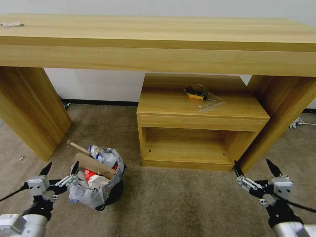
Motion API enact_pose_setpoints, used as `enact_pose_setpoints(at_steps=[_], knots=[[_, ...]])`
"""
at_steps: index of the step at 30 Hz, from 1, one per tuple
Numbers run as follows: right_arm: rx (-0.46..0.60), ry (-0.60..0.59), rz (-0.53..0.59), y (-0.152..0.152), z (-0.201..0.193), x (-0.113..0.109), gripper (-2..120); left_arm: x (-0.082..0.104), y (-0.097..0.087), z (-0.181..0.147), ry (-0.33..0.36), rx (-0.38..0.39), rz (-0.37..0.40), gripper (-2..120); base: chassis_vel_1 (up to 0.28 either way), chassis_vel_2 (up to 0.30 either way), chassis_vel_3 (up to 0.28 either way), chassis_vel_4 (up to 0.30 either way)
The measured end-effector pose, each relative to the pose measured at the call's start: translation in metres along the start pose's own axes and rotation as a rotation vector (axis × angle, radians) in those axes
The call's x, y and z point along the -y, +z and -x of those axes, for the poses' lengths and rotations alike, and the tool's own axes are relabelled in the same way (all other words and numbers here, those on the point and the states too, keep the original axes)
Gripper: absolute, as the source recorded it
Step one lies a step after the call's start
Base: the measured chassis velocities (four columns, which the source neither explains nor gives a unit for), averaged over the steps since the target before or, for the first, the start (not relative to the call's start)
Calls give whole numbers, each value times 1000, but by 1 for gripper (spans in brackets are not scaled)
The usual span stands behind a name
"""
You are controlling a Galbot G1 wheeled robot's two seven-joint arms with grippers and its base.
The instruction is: Pick up the trash bin and place the garbage on the floor into it.
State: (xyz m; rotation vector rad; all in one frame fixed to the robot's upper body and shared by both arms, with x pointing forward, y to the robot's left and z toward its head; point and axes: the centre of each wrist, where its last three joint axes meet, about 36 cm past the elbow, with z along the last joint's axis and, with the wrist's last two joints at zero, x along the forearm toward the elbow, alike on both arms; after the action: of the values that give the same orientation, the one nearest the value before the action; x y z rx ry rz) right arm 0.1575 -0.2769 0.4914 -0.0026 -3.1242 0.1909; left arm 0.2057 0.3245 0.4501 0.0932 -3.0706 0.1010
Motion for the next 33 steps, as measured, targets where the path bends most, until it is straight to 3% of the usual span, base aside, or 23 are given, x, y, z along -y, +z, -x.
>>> enact_pose_setpoints(at_steps=[9, 12, 15, 20, 33], knots=[[4, -17, -7, 11, -35, 2, 100, 41, -2, -7, 5, 31, -10, 100, 0, 0, 0, 0], [7, 5, 39, 9, -37, -2, 100, 63, 1, 0, 32, 19, -40, 100, 0, 0, 0, 0], [23, 17, 42, 6, -33, 0, 100, 72, 2, 3, 52, -12, -40, 100, 0, 0, 0, 0], [29, 33, 26, 5, -27, 5, 100, 74, -1, 2, 99, -54, -17, 100, 0, 0, 0, 0], [26, 37, 12, 5, -26, 5, 100, 72, -2, 2, 101, -58, -11, 100, 0, 0, 0, 0]])
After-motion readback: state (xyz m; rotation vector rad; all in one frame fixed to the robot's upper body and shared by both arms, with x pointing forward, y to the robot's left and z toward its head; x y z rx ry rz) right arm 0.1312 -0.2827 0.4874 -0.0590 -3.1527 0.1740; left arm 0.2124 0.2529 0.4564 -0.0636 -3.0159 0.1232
